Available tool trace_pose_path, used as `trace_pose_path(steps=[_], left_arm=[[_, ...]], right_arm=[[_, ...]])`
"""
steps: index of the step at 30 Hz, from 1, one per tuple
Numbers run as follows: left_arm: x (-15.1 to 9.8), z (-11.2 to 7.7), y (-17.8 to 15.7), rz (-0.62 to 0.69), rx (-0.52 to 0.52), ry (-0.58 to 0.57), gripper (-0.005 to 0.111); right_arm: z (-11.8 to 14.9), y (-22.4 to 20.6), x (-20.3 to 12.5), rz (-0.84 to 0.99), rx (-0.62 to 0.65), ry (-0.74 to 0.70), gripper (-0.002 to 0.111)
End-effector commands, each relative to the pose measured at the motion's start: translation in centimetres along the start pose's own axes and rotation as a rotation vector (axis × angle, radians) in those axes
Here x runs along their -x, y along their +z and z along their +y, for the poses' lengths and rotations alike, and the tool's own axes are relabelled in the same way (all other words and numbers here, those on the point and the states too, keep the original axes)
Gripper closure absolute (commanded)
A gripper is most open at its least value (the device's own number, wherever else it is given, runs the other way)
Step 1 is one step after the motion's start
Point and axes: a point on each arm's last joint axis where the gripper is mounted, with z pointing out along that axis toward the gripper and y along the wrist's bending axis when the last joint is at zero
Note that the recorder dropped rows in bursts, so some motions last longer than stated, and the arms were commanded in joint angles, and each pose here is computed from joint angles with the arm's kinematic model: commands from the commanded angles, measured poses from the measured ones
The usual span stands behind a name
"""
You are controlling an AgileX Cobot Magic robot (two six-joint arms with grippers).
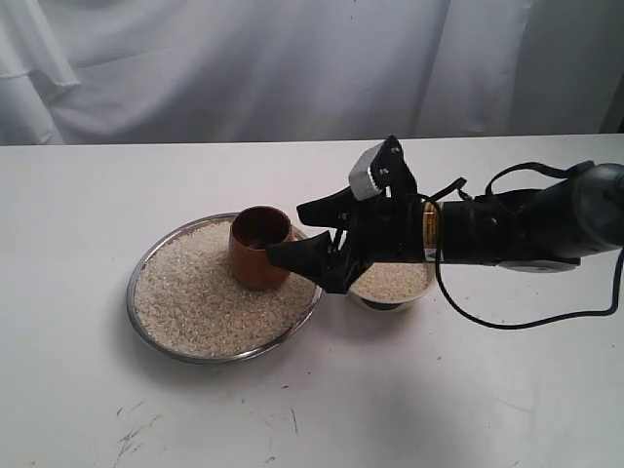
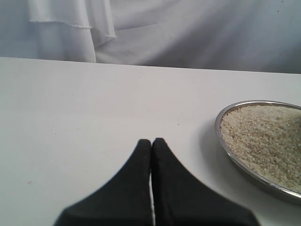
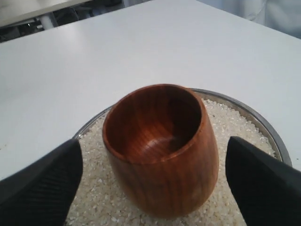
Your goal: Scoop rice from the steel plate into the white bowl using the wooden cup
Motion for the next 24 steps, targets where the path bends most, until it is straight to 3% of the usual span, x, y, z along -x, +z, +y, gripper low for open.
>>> trace_pose_path(steps=[1, 9, 24], left_arm=[[-0.1, 0.0, 0.0, -0.006, 0.001, -0.002, 0.107], [-0.1, 0.0, 0.0, -0.006, 0.001, -0.002, 0.107], [-0.1, 0.0, 0.0, -0.006, 0.001, -0.002, 0.107]], right_arm=[[-0.2, -0.8, 0.6, -0.034, 0.030, -0.015, 0.032], [-0.3, -0.6, -0.6, -0.021, 0.042, -0.046, 0.032], [-1.5, -0.1, -3.2, -0.159, 0.060, -0.079, 0.032]])
